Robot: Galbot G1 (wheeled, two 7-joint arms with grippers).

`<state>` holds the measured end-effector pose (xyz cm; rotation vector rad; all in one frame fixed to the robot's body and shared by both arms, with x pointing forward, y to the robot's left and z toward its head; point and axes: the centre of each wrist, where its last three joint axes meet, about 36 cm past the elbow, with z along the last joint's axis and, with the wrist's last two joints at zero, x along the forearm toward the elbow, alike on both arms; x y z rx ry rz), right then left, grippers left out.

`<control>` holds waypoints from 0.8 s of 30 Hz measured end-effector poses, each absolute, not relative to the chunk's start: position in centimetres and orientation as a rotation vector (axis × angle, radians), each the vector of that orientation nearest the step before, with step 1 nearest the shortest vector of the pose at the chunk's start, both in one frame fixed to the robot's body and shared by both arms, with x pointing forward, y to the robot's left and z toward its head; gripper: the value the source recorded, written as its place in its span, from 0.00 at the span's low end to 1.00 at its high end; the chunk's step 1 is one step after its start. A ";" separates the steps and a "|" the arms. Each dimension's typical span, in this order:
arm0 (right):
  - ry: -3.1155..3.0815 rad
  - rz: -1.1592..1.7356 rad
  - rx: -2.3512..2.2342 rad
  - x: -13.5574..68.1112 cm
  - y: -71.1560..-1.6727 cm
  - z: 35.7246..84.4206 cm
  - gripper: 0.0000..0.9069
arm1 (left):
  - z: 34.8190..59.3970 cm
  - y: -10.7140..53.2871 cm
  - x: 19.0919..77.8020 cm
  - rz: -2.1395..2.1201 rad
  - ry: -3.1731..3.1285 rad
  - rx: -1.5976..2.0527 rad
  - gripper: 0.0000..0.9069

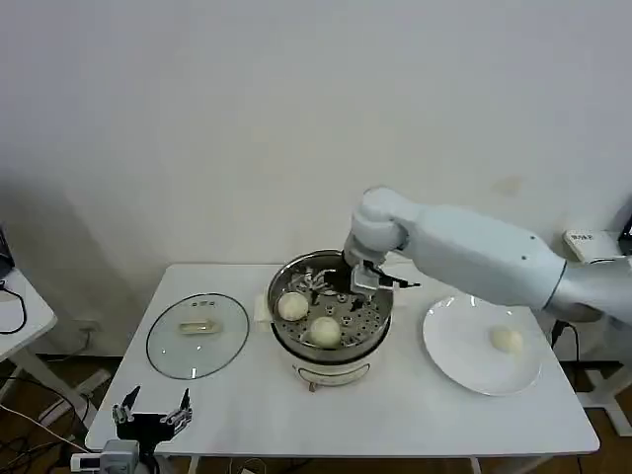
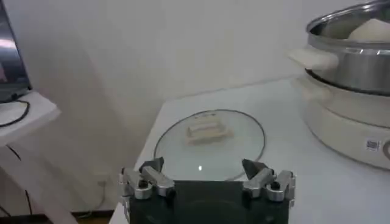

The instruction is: Take steamed baozi put them in steamer then cover it.

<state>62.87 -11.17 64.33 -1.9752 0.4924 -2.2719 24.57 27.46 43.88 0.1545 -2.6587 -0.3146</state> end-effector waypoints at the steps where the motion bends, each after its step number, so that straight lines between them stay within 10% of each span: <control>1: 0.525 -2.276 -1.978 62.9 -11.7 64.6 1.00 | 43.9 27.5 24.6 -0.315 -2.660 0.152 1.00; 24: 1.877 -2.384 -2.039 61.6 -37.3 64.0 1.00 | 43.6 27.0 25.8 -0.304 -2.675 0.064 1.00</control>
